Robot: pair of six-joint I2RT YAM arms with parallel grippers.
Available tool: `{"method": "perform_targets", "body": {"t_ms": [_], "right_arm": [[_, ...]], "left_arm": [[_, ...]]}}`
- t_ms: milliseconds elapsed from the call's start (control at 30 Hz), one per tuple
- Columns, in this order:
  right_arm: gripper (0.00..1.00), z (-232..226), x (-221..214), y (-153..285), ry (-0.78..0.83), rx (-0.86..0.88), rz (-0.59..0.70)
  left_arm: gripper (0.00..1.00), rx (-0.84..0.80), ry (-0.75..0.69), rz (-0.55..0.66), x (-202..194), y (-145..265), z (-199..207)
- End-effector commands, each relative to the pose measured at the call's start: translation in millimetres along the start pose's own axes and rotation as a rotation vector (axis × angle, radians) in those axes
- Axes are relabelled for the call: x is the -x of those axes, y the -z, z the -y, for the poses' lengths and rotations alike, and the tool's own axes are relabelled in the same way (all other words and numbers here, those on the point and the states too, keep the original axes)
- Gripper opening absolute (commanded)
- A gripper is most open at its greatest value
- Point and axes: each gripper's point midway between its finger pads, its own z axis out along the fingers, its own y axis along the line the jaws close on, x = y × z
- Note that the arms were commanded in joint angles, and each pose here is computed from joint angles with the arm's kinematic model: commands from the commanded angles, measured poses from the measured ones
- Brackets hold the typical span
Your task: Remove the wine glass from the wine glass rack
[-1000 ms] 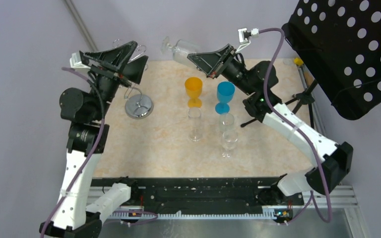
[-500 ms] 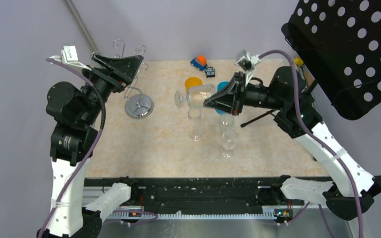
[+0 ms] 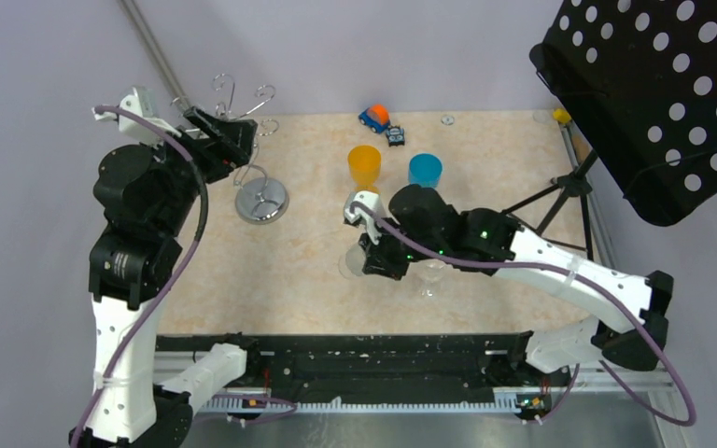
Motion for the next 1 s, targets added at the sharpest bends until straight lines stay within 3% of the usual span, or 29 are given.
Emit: {"method": "perform_targets", "body": {"t_ms": [0, 133, 500, 967], "right_arm": [[0.02, 20.1, -2.0, -4.9, 0.052, -0.149, -0.052], [0.0, 37.7, -34.1, -24.2, 0.056, -0.255, -0.194], [0.0, 48.8, -91.1, -75.4, 0.038, -0.272, -0.334], [0.0, 47.1, -114.0, -102.2, 0.035, -0.234, -0.394]], "left_arm": [[0.83, 0.069, -0.042, -0.033, -8.9, -7.7, -15.5], [0.82, 0.079, -0.049, -0.082, -20.8, -15.2, -19.4], [0.81, 0.049, -0.09, -0.058, -13.8, -16.7, -14.4], [0.82, 0.014, -0.117, -0.05, -10.5, -15.4, -8.2]]}}
